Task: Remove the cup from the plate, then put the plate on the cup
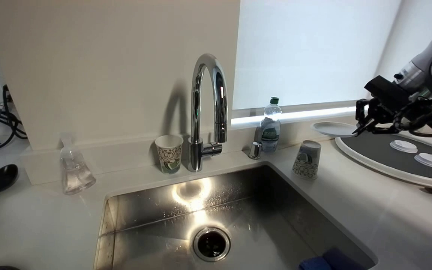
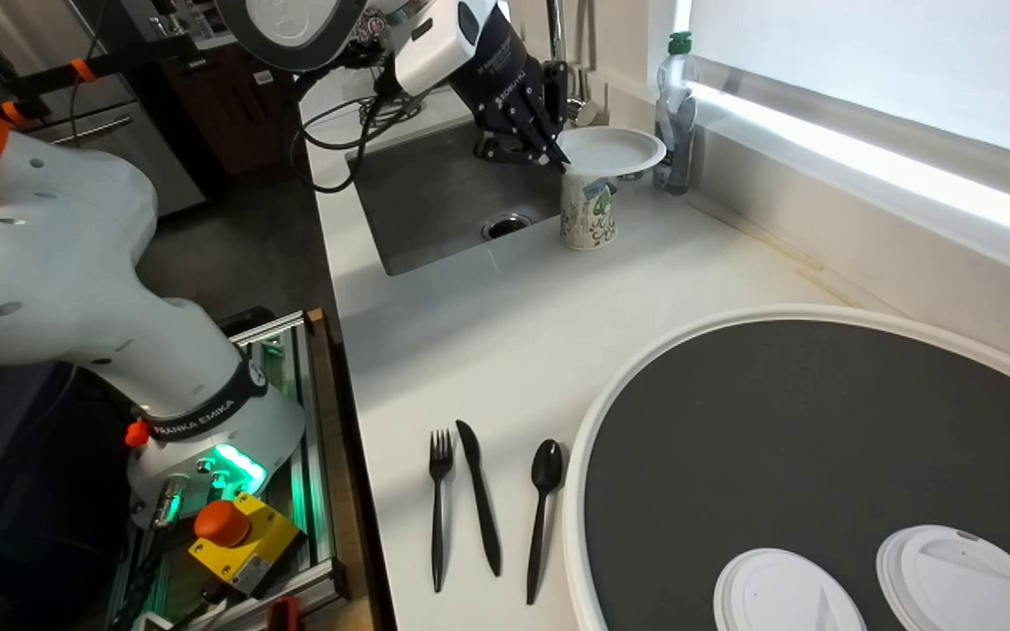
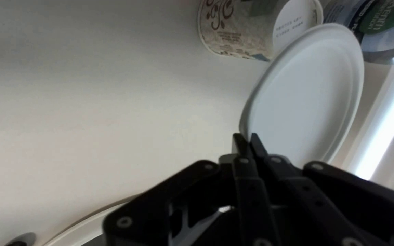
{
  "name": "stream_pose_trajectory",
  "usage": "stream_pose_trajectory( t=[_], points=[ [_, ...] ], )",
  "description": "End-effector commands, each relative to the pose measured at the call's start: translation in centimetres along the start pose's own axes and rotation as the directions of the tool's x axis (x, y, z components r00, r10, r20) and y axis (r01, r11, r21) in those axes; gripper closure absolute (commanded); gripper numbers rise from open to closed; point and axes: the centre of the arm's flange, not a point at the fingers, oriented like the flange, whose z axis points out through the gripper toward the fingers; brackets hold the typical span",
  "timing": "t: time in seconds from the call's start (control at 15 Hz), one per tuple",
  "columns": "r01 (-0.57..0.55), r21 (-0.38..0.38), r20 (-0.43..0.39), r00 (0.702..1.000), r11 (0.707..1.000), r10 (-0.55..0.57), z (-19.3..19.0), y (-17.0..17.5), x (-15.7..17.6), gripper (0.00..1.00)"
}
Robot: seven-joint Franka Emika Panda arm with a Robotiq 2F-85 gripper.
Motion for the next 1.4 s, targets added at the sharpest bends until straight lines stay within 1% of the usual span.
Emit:
stream_pose_trajectory(
  t=[0.0, 0.4, 0.8, 1.33],
  points=[
    [0.009, 0.043, 0.042, 0.999, 0.999, -0.011, 0.4, 0.9, -1.0, 0.99],
    [0.024, 0.057, 0.085, 0.996, 0.998, -0.029, 1.0, 0.5, -2.1, 0.99],
    [0.050, 0.052, 0.122, 0.991, 0.997, -0.056, 1.9, 0.4, -3.3, 0.99],
    [0.083, 0.041, 0.133, 0.987, 0.996, -0.088, 2.8, 0.5, -4.4, 0.99]
  ],
)
